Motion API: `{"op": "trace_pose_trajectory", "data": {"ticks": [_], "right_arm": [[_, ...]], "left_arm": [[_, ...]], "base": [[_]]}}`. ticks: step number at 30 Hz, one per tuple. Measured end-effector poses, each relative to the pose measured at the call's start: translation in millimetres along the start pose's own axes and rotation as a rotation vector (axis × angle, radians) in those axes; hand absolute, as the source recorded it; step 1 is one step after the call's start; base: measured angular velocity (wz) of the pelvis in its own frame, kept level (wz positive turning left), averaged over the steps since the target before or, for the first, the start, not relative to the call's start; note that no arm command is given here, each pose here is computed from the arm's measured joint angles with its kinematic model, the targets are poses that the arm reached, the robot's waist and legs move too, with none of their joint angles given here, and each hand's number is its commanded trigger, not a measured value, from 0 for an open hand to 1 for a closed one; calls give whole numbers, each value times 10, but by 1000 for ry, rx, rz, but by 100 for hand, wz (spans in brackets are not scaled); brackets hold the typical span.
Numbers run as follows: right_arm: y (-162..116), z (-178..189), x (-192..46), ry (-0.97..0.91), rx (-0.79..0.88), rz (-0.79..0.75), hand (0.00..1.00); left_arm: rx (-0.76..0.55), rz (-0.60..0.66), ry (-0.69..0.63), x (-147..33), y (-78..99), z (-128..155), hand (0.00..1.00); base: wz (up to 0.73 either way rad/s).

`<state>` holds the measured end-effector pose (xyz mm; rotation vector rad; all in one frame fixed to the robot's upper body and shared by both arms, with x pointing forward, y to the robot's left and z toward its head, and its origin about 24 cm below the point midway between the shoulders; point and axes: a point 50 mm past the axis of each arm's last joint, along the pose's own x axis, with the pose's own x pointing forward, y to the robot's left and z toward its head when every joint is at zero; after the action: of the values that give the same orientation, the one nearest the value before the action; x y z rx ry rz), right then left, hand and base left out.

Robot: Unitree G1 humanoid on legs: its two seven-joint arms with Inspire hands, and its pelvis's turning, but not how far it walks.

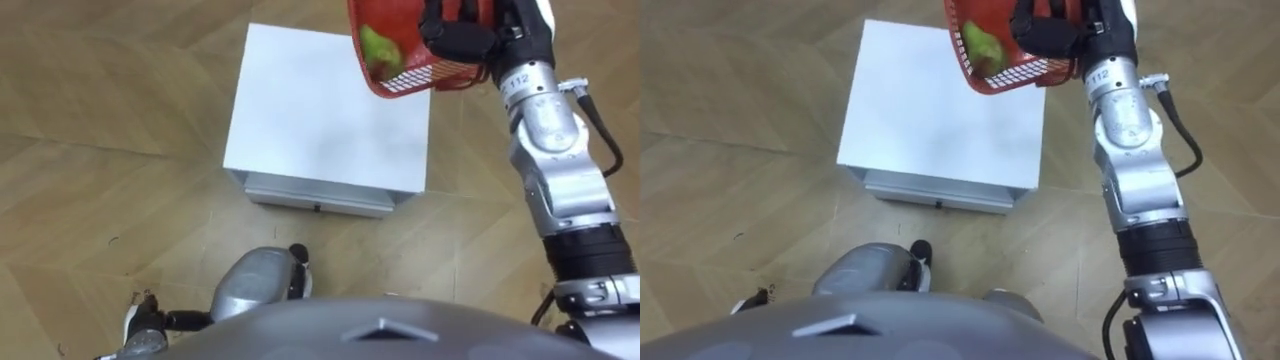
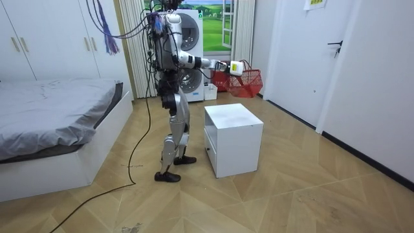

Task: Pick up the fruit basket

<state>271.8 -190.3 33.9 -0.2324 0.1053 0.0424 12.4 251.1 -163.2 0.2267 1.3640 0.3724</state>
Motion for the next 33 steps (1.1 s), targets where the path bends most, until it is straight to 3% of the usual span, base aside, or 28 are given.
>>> {"op": "trace_pose_trajectory", "data": {"ticks": [9, 12, 22, 32, 33], "right_arm": [[166, -215, 128, 134, 158, 38, 100], [146, -292, 211, 185, 148, 26, 100], [310, -624, 118, 332, 122, 79, 100], [200, -757, 125, 398, 137, 9, 100], [194, -771, 128, 408, 149, 1, 90]], "left_arm": [[27, -41, 19, 5, -9, -6, 0], [37, -68, 30, 5, -13, -15, 0], [55, -78, 75, 3, 27, -103, 0], [58, -89, 73, 1, 24, -107, 0], [61, -90, 74, 1, 26, -110, 0]], "base": [[16], [5], [8], [13], [0]]}}
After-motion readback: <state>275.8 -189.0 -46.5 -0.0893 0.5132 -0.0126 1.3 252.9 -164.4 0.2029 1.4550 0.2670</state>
